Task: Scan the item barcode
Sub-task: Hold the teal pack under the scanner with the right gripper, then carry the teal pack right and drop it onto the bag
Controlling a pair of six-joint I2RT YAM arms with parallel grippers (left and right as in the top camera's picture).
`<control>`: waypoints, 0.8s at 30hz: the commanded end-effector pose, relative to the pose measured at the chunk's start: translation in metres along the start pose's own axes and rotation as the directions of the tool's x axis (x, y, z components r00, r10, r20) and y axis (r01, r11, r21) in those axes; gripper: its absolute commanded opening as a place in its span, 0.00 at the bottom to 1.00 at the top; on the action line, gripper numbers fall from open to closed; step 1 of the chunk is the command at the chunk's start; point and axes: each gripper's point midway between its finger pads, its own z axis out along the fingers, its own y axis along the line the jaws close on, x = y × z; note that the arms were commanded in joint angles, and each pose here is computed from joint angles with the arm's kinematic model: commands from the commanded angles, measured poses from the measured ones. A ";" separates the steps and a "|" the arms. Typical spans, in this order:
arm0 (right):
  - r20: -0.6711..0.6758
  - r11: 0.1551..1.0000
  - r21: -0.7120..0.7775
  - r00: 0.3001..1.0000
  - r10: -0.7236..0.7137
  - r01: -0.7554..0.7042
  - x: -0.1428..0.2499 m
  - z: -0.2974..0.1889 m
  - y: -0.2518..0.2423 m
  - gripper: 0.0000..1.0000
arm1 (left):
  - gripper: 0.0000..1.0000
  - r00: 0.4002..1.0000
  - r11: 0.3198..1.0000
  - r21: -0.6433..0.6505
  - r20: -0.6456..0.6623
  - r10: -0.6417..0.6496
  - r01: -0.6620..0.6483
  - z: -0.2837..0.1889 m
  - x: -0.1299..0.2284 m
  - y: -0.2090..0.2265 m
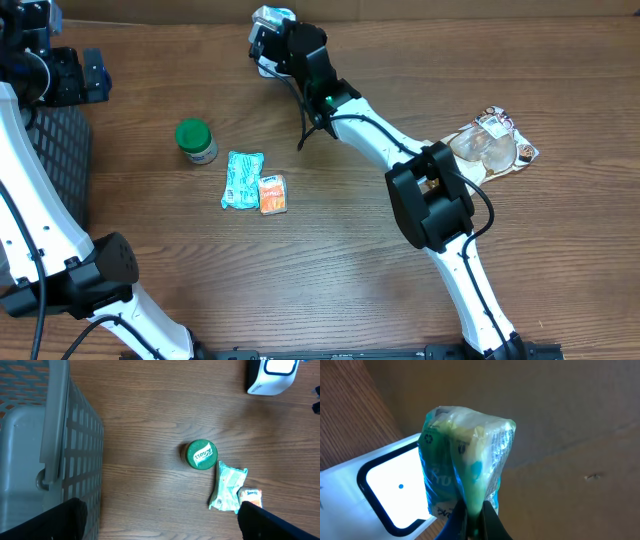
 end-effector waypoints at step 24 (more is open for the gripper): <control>-0.260 0.293 -0.219 0.345 0.902 -0.931 -0.081 -0.239 -0.183 0.04 | 1.00 1.000 1.000 0.010 0.008 0.009 -0.009 -0.002 -0.001 -0.002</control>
